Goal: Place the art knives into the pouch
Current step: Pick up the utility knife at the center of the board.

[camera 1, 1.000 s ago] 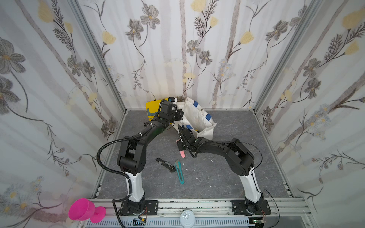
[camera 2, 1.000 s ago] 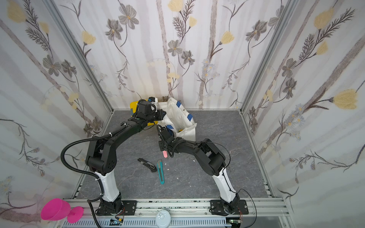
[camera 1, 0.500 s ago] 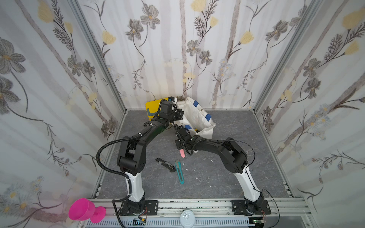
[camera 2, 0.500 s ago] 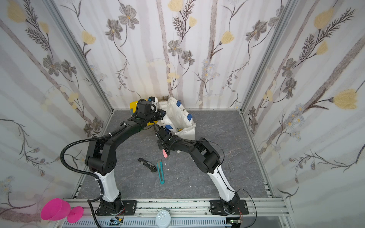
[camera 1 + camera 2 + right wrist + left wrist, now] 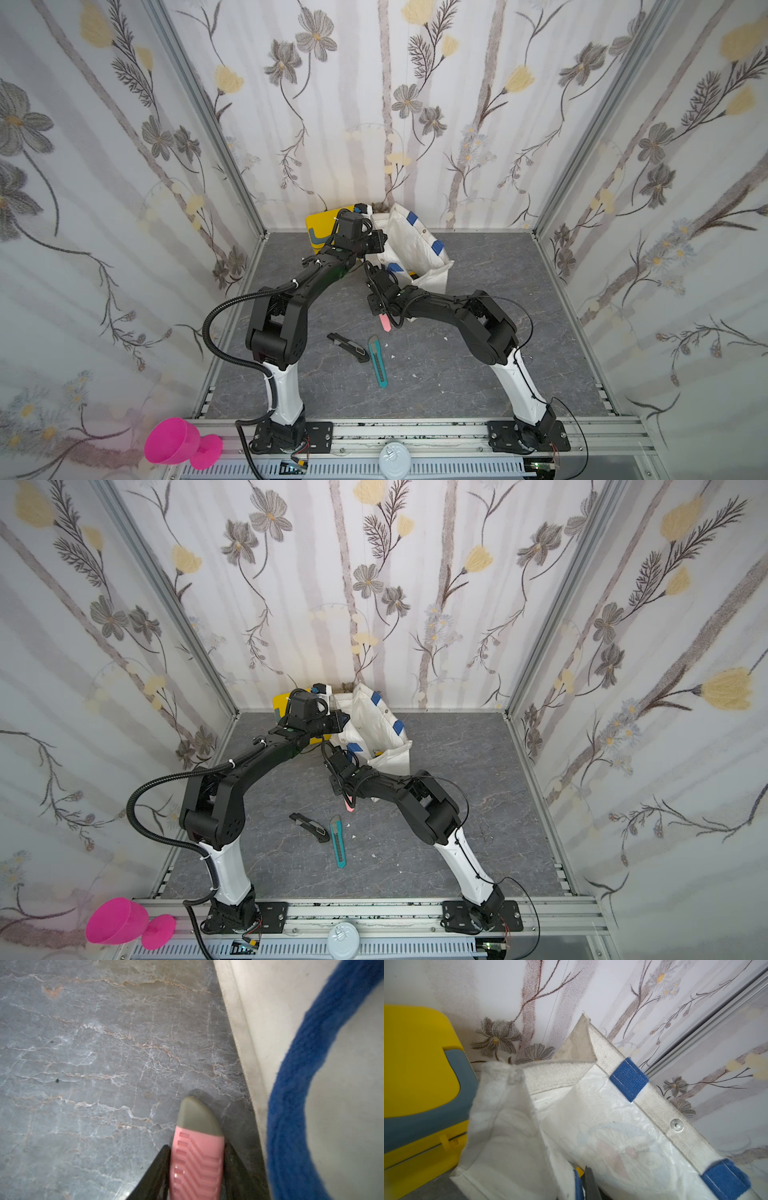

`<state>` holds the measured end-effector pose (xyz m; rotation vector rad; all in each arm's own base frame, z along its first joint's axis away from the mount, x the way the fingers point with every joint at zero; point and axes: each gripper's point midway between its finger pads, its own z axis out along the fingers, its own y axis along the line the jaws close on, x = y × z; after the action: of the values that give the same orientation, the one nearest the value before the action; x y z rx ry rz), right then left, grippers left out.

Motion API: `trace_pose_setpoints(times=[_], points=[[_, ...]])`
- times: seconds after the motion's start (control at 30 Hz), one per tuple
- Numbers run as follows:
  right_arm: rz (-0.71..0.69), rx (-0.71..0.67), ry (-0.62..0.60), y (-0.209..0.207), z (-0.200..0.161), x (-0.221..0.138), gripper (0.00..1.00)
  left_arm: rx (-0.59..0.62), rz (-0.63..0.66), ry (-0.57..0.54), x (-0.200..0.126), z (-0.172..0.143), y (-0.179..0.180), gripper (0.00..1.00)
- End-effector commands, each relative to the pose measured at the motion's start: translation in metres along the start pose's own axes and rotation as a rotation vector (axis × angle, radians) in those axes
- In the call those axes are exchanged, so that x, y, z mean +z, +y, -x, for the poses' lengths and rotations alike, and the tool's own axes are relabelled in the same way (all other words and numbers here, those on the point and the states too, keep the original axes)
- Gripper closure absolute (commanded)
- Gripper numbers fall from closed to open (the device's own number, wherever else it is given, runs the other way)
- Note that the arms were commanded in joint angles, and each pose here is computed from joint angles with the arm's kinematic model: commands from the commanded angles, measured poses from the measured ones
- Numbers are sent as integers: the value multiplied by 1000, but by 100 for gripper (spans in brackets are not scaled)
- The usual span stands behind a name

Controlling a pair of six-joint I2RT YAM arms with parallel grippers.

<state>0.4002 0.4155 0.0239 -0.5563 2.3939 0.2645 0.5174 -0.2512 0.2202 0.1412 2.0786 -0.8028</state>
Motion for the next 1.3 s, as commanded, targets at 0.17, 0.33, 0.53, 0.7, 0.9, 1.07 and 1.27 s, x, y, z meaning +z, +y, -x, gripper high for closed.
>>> trace_pose_setpoints(times=[0.17,0.33,0.53,0.7,0.9,1.07,1.27], points=[[-23,-23,60,-4,-23,-18,62,17,-38,-10,1,9,-10,100],[-7,12,17,-7,-19,-40,62,19,-36,-7,1,8,-9,100],[25,35,1,-6,-20,-64,63,21,-30,1,3,5,-7,100],[51,56,-24,-6,-20,-88,63,18,-27,12,5,0,-4,100],[107,76,-78,2,-15,-118,64,15,-27,15,6,-2,-4,100],[135,91,-130,6,-10,-144,64,15,-34,17,5,-4,-7,100],[150,113,-168,3,-9,-173,64,10,-42,16,2,-8,-10,100]])
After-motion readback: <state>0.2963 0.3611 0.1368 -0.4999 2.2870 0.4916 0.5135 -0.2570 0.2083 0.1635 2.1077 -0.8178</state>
